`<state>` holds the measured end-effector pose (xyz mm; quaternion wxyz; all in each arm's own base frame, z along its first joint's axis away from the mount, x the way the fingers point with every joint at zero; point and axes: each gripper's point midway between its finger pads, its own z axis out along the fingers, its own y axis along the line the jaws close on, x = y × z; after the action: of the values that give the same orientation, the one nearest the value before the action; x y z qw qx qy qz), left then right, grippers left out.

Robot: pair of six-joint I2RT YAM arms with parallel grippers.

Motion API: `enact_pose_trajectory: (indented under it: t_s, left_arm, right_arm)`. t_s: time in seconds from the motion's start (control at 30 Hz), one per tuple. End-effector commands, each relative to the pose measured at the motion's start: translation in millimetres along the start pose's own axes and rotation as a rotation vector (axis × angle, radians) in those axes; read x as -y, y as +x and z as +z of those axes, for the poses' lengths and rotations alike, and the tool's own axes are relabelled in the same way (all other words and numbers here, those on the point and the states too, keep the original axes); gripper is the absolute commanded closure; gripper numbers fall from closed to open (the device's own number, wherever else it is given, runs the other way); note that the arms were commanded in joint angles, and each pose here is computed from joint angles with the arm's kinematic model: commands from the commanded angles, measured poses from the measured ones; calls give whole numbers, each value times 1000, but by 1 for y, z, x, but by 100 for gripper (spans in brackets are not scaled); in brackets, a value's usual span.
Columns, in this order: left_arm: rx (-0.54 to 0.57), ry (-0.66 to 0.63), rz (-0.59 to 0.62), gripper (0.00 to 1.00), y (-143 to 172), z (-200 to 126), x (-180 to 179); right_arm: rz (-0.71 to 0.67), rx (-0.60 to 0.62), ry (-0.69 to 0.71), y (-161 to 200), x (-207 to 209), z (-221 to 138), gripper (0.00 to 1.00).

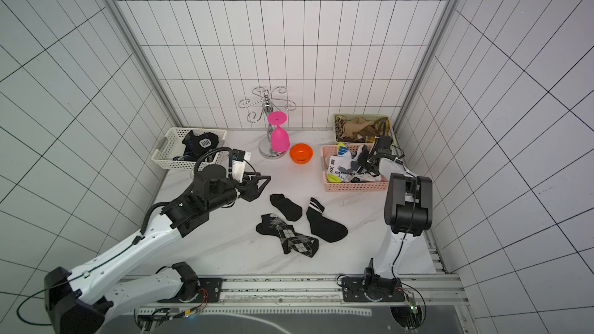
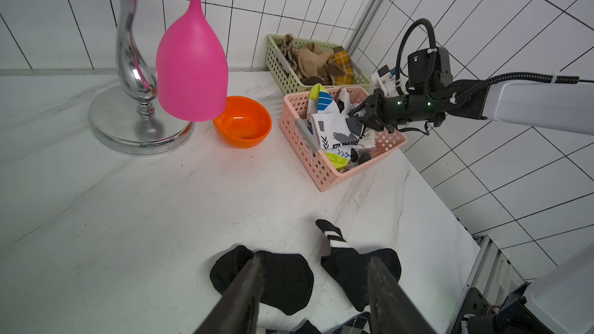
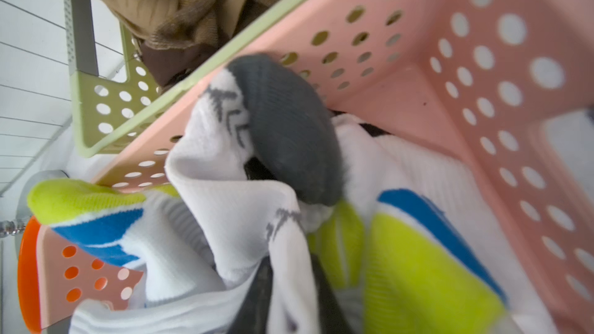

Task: Sort the socks into the basket by color
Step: Place the sock in the bin.

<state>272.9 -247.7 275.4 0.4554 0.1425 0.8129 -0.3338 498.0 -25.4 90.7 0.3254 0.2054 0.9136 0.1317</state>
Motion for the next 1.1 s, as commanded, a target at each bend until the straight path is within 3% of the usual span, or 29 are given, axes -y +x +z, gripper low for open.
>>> enact_pose_trajectory:
  t_s: [0.0,0.2,0.4,0.77,1.07]
  left_arm:
    - [-16,-29,-2,45,-4,0,-3]
    - [-76,-64,-10,44,12,8,-13]
    - [-92,-66,-20,43,18,11,-16]
    - [-159,-85,-24,41,38,26,-24]
    - [-369,-147,-20,38,96,62,-41]
  right_arm:
    - [-128,18,75,-21,-16,-1,63]
    - [-175,29,100,-21,-30,-11,29]
    - [-160,84,107,-34,-41,-38,12]
    - [-129,153,150,-44,-41,-87,5]
    - [-266,139,-90,0,-117,-132,1]
